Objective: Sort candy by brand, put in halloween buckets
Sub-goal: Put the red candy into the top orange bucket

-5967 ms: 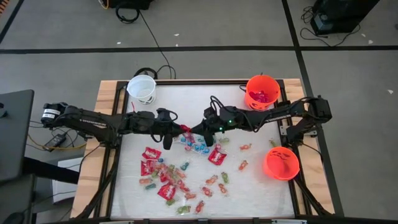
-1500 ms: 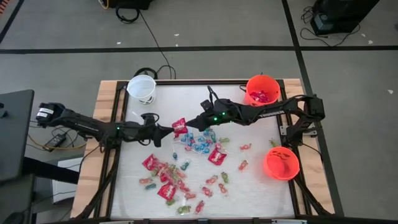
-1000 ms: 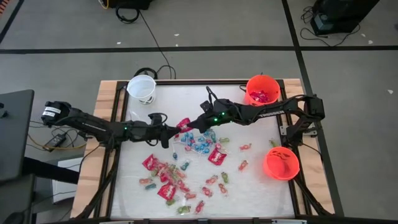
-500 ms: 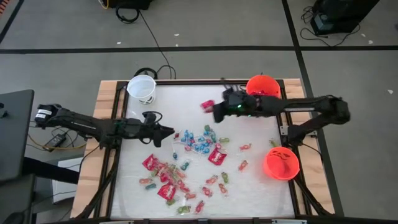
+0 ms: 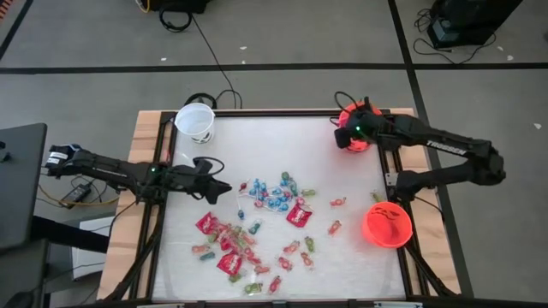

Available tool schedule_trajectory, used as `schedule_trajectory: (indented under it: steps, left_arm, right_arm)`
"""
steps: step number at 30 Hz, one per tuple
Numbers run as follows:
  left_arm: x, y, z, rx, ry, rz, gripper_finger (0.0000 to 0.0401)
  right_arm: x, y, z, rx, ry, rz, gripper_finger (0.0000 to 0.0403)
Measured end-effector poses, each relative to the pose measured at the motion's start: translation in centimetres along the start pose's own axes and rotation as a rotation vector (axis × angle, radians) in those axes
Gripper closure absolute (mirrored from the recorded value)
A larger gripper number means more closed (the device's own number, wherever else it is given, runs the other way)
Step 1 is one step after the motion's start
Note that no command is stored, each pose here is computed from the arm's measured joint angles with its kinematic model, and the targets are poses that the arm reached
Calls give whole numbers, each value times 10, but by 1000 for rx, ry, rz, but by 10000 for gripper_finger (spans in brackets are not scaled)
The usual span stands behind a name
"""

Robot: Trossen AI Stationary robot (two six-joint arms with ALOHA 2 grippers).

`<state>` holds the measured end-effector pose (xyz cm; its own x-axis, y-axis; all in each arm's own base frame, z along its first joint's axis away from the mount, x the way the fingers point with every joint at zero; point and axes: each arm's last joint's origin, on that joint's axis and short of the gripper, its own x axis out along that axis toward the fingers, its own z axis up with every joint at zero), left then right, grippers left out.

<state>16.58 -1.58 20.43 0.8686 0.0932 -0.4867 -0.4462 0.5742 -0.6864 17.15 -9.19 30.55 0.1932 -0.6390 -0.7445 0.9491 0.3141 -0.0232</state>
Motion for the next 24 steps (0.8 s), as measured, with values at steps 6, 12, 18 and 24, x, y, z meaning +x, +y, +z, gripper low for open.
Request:
schedule_trajectory:
  steps: [6, 12, 18, 24]
  left_arm:
    - [-4, 2, -4, 50, 104, -32, 275]
    - [-4, 2, -10, 228, 260, -117, 274]
    - [-4, 3, -20, 391, 399, -181, 267]
    - [-3, 9, -35, 576, 514, -147, 266]
  right_arm:
    - [16, -12, 7, -35, 68, -56, 357]
    - [16, -17, 12, -64, 79, -2, 261]
    - [-7, -11, 14, -72, -33, 185, 208]
    - [-24, -8, 11, -17, -84, 294, 207]
